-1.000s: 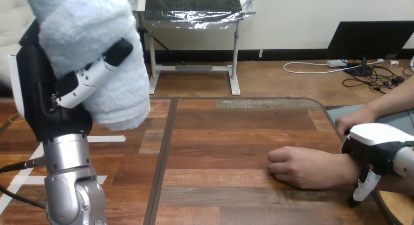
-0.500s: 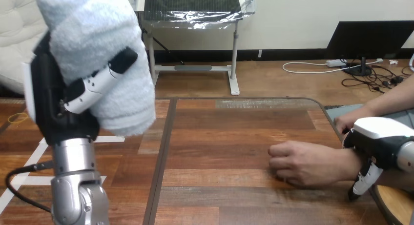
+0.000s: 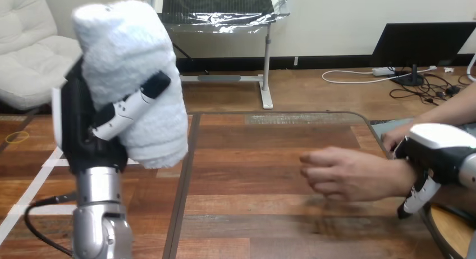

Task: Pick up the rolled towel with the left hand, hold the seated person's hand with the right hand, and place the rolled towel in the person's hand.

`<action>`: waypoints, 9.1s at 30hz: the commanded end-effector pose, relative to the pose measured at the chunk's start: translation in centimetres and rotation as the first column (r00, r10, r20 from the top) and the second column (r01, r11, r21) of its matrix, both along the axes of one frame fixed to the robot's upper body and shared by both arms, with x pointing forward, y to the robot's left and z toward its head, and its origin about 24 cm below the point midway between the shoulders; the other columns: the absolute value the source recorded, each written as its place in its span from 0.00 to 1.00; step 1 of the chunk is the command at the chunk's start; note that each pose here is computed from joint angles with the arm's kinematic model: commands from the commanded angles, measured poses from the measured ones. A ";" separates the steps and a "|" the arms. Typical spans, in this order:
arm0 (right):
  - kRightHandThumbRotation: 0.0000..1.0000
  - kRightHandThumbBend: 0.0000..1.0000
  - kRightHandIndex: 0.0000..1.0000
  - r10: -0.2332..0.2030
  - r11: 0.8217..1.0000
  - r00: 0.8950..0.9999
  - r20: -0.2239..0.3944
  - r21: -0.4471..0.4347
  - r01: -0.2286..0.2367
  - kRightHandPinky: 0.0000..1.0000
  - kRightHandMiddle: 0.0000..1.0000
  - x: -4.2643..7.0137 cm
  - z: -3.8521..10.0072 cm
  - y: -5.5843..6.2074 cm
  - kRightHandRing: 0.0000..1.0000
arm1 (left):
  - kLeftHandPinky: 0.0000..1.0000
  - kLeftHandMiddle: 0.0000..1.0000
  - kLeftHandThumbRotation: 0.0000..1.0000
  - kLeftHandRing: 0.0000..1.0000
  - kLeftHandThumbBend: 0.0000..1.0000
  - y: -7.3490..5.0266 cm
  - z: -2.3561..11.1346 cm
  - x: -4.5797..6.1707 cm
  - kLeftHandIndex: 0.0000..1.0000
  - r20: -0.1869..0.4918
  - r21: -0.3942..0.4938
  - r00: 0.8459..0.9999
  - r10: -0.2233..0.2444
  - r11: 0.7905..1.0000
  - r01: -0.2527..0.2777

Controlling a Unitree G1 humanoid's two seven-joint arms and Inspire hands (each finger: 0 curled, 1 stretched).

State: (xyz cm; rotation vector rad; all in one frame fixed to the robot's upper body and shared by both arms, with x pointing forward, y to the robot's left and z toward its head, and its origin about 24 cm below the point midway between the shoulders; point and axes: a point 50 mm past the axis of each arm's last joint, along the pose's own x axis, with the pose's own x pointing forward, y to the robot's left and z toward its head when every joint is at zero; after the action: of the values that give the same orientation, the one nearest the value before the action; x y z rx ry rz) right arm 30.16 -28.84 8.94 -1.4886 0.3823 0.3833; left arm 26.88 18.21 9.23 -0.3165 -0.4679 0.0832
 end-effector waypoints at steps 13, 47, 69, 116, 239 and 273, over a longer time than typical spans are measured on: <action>0.09 0.86 0.46 -0.001 0.998 0.991 0.131 0.066 -0.008 0.15 0.33 0.9 4.3 1.0 0.22 | 0.23 0.35 0.00 0.29 0.51 -2.3 1.5 2.7 0.39 0.018 -0.026 0.998 -0.057 0.998 0.058; 0.11 0.88 0.46 0.061 0.992 0.979 0.193 0.102 -0.081 0.17 0.34 1.5 6.1 3.7 0.24 | 0.23 0.35 0.00 0.28 0.45 -5.5 -0.8 6.8 0.39 -0.121 -0.089 0.982 -0.142 0.987 0.132; 0.12 0.89 0.45 0.132 0.977 0.961 0.242 0.131 -0.167 0.17 0.34 2.0 6.6 6.0 0.24 | 0.27 0.38 0.00 0.32 0.54 -8.9 -1.8 8.8 0.42 -0.182 -0.195 0.952 -0.248 0.958 0.212; 0.15 0.88 0.44 0.148 0.972 0.958 0.245 0.143 -0.187 0.24 0.41 2.5 7.0 8.1 0.32 | 0.29 0.39 0.00 0.32 0.65 -17.0 -1.0 7.8 0.41 -0.159 -0.302 0.898 -0.410 0.886 0.351; 0.54 1.00 0.65 0.148 0.974 0.987 0.066 0.165 -0.157 0.49 0.64 0.9 5.9 5.8 0.57 | 0.39 0.51 0.23 0.46 0.71 -18.7 1.3 7.3 0.54 -0.098 -0.192 0.800 -0.592 0.800 0.568; 0.89 1.00 0.85 0.156 0.957 0.980 0.122 0.227 -0.180 0.63 0.82 -0.3 5.3 4.1 0.82 | 0.99 0.89 0.99 0.95 0.78 -13.2 -0.9 7.6 0.85 -0.179 0.066 0.884 -0.432 0.891 0.448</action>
State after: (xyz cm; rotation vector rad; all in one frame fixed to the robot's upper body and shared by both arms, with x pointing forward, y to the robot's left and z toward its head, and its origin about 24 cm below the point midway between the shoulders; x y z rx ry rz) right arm 29.95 -24.00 13.66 -1.3272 0.1621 0.5259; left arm 33.12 6.03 4.15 -0.3247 -0.0688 -0.3047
